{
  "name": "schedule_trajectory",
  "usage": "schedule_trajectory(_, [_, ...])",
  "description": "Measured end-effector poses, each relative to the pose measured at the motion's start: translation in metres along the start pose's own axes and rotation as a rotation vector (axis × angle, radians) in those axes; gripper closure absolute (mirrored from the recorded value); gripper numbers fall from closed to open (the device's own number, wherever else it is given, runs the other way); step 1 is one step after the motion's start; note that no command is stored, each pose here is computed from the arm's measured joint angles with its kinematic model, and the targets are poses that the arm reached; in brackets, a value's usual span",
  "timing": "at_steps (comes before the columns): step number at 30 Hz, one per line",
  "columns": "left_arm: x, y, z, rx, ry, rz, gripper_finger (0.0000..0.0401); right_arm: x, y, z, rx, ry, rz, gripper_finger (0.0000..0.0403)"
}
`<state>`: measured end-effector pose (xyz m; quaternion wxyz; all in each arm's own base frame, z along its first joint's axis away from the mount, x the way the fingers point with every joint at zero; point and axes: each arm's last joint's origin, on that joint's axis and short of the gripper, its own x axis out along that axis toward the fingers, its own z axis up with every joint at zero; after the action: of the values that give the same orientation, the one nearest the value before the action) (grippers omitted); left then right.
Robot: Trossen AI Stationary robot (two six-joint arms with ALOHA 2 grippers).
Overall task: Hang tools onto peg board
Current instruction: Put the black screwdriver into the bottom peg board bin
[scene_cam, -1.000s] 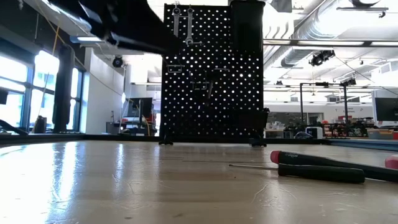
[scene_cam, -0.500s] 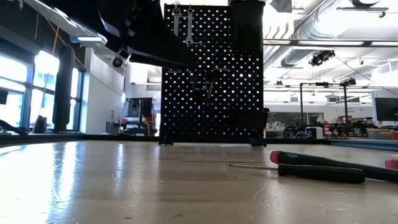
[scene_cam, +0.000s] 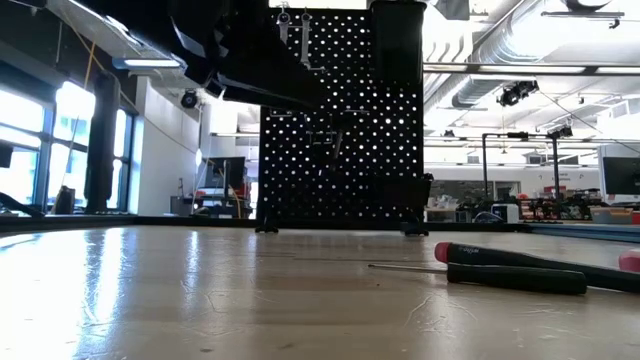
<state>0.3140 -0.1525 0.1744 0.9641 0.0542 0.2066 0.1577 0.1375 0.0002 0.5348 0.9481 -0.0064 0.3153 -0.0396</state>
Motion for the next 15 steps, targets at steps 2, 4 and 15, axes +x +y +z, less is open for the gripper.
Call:
schedule_trajectory(2, [0.003, 0.002, 0.001, -0.007, 0.009, -0.025, 0.0190, 0.005, 0.005, -0.002, -0.001, 0.023, 0.020, 0.0229])
schedule_trajectory(4, [0.005, 0.004, 0.001, -0.014, 0.017, -0.054, 0.0190, 0.013, 0.011, -0.004, 0.000, 0.057, 0.043, 0.0229])
schedule_trajectory(15, [0.032, -0.005, -0.018, -0.046, 0.038, -0.183, 0.0190, 0.099, 0.056, -0.035, -0.053, 0.317, 0.125, 0.0229])
